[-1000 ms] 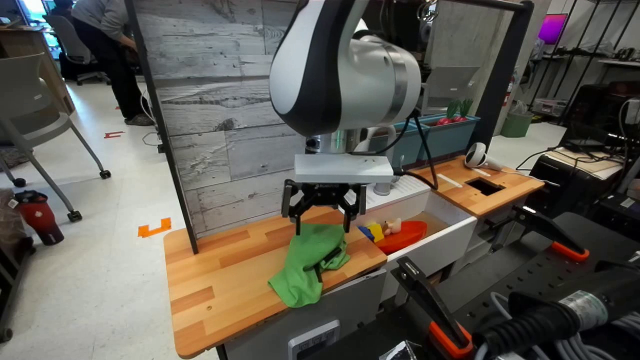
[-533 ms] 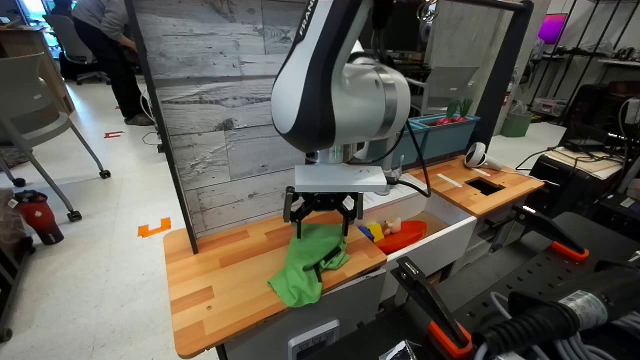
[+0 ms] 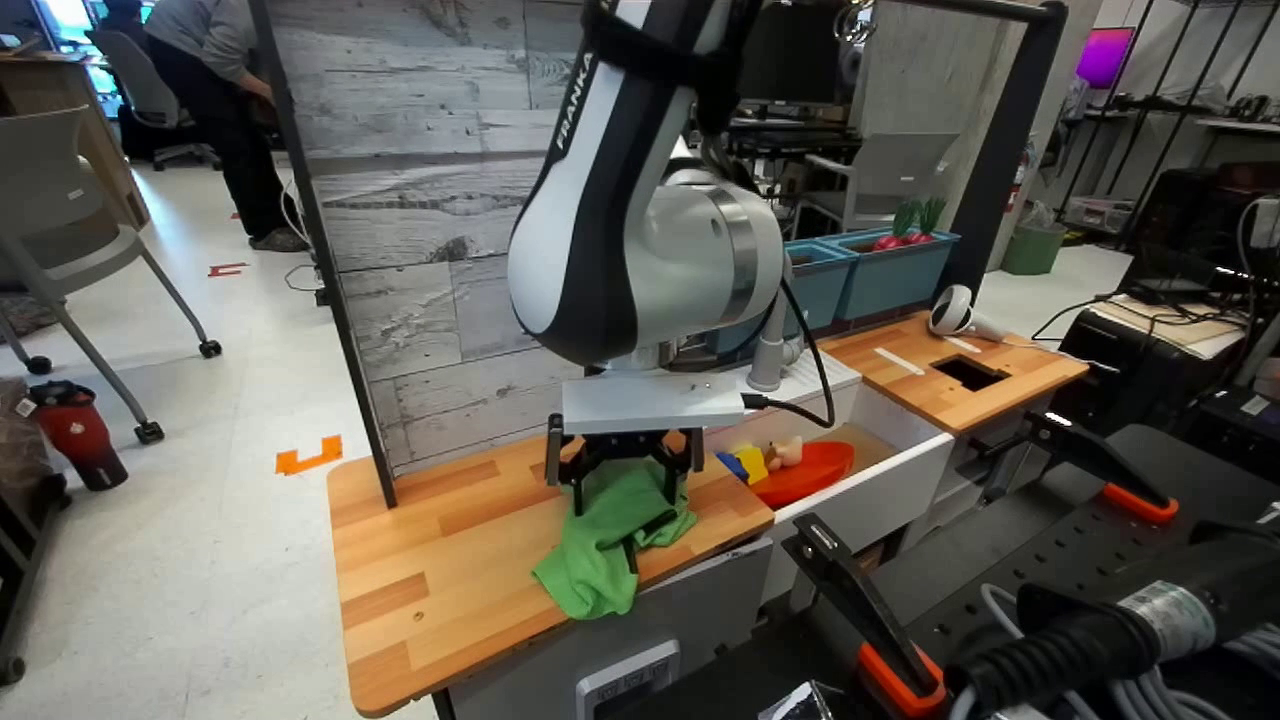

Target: Slide the green cloth to the left

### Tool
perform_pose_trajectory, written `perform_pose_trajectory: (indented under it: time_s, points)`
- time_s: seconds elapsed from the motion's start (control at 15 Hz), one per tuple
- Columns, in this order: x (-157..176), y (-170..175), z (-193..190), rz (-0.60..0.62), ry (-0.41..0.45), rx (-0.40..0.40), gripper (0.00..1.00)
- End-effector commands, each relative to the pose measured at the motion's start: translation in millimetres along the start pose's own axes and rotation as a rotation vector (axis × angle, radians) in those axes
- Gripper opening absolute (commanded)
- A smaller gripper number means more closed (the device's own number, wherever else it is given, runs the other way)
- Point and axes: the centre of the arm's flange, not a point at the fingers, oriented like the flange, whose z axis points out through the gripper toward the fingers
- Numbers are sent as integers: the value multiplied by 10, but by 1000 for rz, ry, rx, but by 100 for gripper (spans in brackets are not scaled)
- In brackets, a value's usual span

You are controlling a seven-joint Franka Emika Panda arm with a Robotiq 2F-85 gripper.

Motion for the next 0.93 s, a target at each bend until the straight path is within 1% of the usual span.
perform_pose_trajectory:
  time_s: [0.0, 0.33, 0.6, 0.87]
  points:
    - [31, -186, 188, -12, -5, -38, 100]
    - [82, -442, 316, -42, -30, -49, 100]
    - [31, -832, 342, -94, -36, -62, 100]
    - [-119, -1272, 411, -158, -24, -88, 100]
